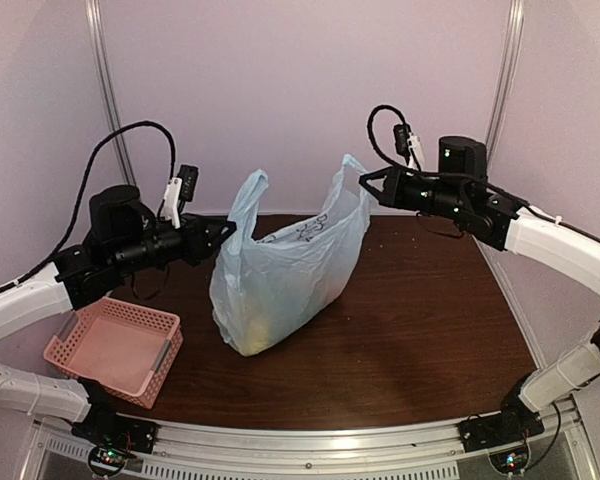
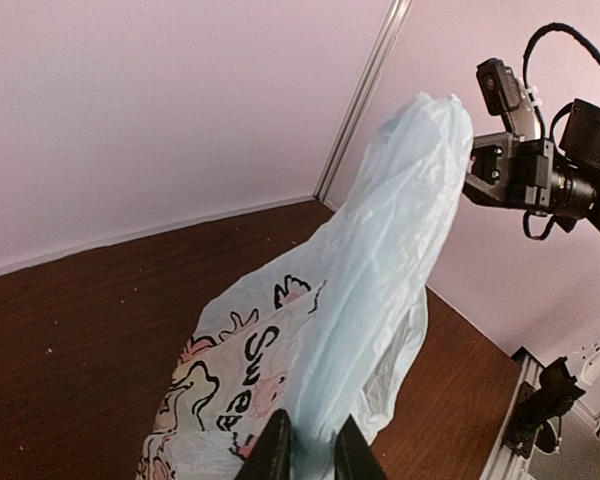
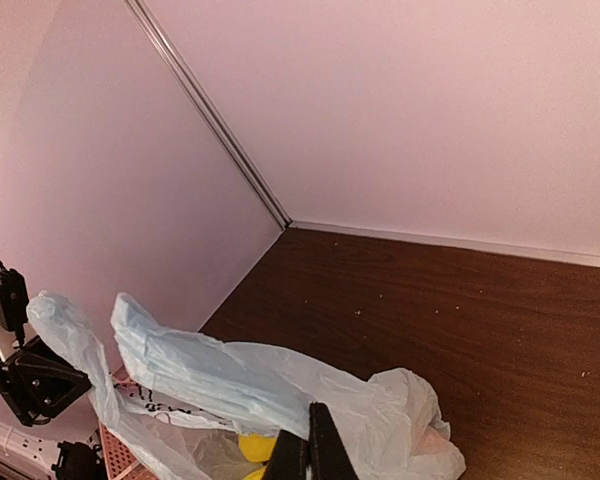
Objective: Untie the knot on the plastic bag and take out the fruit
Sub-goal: Pick up the bag handles from the takeout bag.
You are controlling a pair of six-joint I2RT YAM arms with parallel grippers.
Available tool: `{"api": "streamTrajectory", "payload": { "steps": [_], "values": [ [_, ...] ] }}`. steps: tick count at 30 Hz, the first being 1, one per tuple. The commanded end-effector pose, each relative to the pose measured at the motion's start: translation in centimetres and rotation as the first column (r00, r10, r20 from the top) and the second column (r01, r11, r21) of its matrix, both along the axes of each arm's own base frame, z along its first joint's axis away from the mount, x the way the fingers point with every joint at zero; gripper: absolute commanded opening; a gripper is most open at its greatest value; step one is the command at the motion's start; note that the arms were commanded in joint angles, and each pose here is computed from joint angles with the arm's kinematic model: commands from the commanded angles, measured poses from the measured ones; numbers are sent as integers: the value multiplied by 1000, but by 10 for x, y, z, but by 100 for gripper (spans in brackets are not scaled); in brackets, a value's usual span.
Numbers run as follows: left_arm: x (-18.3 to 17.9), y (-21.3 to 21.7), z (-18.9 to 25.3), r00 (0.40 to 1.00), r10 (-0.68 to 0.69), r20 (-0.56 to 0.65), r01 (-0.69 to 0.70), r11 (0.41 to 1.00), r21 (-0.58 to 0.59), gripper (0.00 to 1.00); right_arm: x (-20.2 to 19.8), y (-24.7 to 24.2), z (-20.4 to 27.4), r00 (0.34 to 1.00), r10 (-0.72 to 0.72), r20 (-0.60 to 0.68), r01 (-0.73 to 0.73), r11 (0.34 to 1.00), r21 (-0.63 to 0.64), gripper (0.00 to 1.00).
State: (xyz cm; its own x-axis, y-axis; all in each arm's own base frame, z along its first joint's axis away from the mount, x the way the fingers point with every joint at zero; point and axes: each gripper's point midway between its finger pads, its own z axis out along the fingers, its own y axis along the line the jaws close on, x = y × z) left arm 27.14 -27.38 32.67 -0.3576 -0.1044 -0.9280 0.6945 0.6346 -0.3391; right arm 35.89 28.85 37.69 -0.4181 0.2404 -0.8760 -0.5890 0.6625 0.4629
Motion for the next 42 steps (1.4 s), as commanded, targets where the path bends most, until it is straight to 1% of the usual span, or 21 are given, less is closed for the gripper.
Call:
{"api": "streamTrajectory", "payload": {
  "steps": [1,4,6,8,9,11,13,17,20,23,25,32,36,42],
  "values": [
    [-16,8,-5,1000,-25,-12,25,999,-35,22,-5,17,-11,994,108,-20,-107,992,61,0],
    [-20,20,0,1000,5,12,-4,999,-39,31,-6,20,-18,991,130,-34,-128,990,56,0],
    [-24,22,4,1000,0,21,0,1000,-16,39,-7,22,-20,989,141,-40,-138,989,54,0],
    [-25,23,12,999,-2,42,2,1000,4,51,-8,22,-20,988,147,-39,-145,988,53,0],
    [-23,24,23,998,7,62,-7,1000,5,60,-8,23,-20,988,149,-39,-147,988,52,0],
    [-17,24,35,997,27,77,-29,999,23,74,-8,22,-20,988,149,-39,-147,988,49,0],
    [-6,23,47,995,54,82,-58,997,45,83,-9,22,-21,988,148,-42,-146,988,48,0],
    [15,6,64,996,48,69,-54,994,91,89,-9,23,-20,988,150,-44,-148,988,48,0],
    [27,-13,79,997,0,79,-8,995,96,91,-7,23,-21,988,147,-46,-145,989,41,0],
    [41,-33,85,997,-44,69,35,991,130,92,-5,23,-21,989,144,-44,-143,989,34,0],
    [50,-48,79,995,-82,56,72,984,164,93,-4,24,-21,989,141,-45,-140,990,28,0],
    [66,-82,58,981,-194,22,184,958,218,93,0,26,-19,989,142,-38,-141,990,20,0],
    [66,-99,46,967,-253,-13,248,937,247,94,1,26,-19,990,138,-38,-137,990,19,0],
    [67,-104,1,967,-237,-91,254,905,341,94,2,27,-18,990,137,-35,-137,990,18,0]
  ]
}}
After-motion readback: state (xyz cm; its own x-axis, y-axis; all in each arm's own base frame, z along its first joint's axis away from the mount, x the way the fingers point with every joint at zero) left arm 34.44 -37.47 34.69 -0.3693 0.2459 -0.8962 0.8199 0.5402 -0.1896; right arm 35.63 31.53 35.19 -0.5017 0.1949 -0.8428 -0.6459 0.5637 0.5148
